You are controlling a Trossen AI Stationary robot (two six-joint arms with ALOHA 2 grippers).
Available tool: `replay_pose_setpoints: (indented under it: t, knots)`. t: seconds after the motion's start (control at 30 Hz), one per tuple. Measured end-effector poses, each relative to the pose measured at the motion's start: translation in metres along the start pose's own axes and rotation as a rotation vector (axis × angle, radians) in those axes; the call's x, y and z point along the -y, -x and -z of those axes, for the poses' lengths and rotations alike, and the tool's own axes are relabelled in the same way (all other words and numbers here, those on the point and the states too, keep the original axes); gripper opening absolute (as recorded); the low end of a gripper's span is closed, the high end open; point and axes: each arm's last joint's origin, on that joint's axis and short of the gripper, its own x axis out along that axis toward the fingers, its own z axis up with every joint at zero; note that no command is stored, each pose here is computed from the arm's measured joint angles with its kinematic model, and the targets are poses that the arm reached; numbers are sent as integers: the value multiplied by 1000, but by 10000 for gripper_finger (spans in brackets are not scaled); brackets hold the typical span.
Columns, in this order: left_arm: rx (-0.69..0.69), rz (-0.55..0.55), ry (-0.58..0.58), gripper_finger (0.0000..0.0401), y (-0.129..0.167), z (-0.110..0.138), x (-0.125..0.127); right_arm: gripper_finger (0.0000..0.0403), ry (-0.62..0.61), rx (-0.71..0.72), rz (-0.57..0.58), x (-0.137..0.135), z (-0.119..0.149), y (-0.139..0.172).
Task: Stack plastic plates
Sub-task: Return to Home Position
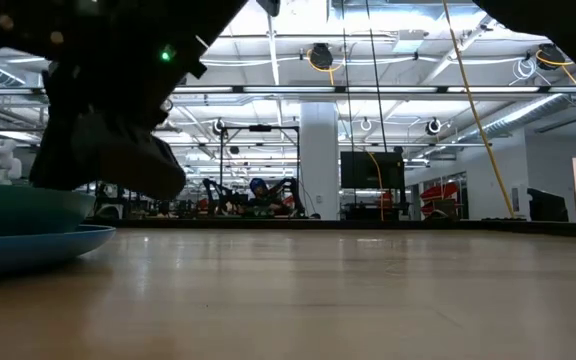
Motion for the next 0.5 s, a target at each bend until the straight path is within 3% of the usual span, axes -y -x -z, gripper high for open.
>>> replay_pose_setpoints:
  t: [0.37, 0.5]
  knots:
    - [-5, 1, -6, 127, 0, 1, 0, 72, 6, -25, 118, 3, -9, 9]
    - [-5, 1, -6, 127, 0, 1, 0, 72, -57, -7, 128, 1, -18, 23]
